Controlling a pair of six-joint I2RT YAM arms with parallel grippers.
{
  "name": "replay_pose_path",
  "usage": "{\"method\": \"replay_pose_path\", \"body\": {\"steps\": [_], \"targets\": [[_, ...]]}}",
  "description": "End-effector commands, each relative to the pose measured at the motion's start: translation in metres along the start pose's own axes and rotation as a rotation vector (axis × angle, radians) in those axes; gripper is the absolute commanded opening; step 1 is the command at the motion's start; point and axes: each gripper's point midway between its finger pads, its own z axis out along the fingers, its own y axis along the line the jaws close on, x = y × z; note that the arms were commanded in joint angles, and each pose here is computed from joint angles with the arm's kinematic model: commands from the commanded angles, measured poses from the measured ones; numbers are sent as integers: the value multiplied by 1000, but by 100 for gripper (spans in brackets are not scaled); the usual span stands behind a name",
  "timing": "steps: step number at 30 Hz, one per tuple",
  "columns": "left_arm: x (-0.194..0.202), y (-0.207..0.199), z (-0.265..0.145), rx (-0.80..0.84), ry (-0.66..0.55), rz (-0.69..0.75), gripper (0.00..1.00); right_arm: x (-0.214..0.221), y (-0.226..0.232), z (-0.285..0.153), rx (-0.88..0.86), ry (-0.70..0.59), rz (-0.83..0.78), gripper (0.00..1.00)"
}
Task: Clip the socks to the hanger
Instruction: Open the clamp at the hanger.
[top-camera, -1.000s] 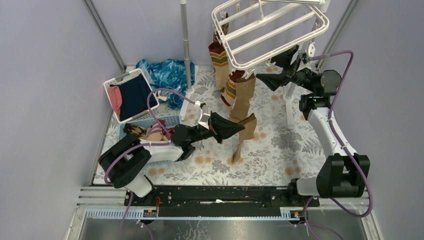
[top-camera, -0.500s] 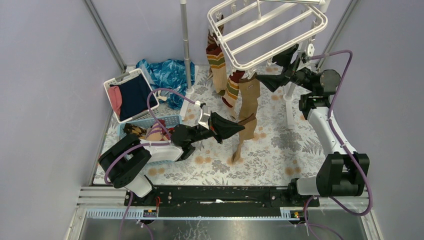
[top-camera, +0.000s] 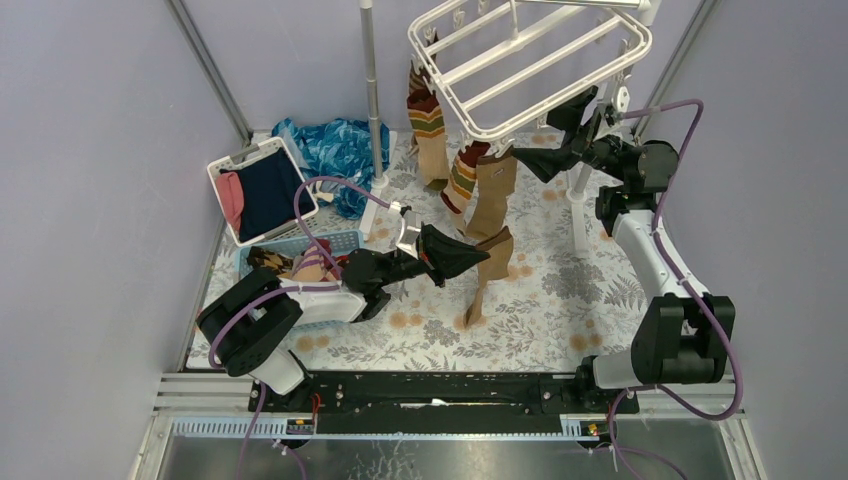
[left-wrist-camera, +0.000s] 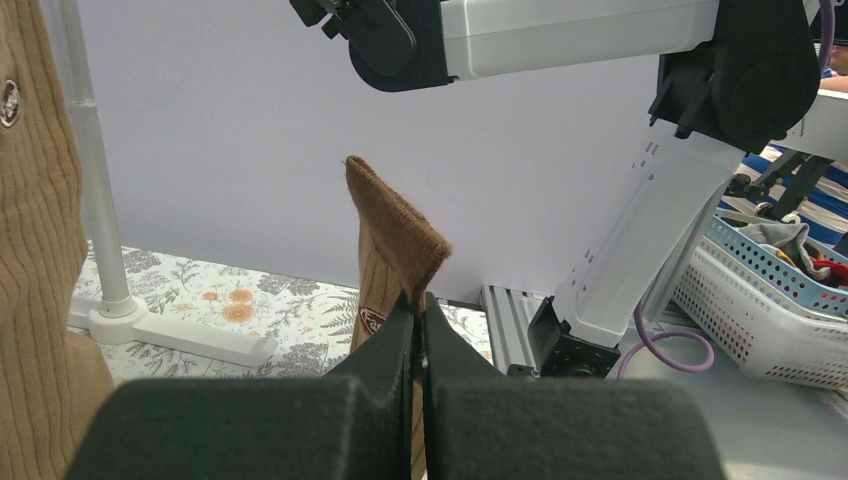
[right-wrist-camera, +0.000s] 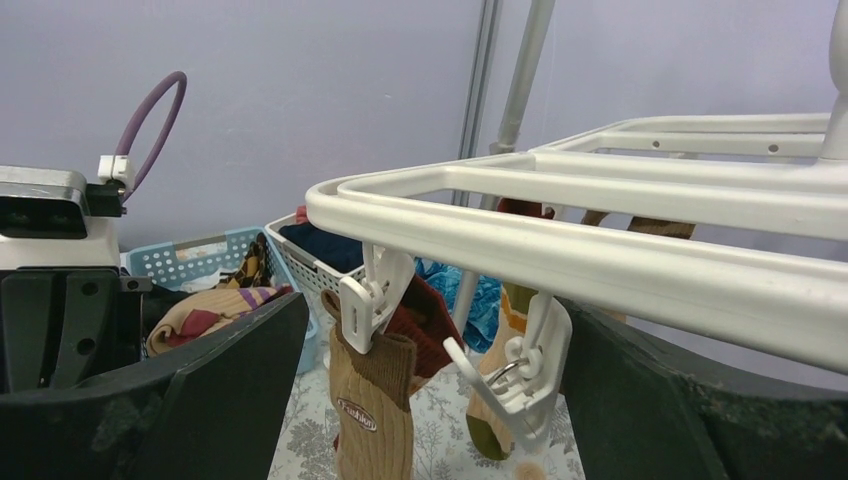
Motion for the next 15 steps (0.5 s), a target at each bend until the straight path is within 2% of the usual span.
{"method": "replay_pose_path", "body": {"steps": [1,15], "targets": [[-19,-10,2,43,-57,40,0,-27,9,4,-52,-55,-88,97],[-17,-9,2,46,-53,35,0,-38,5,-4,-34,-78,-107,89]]}}
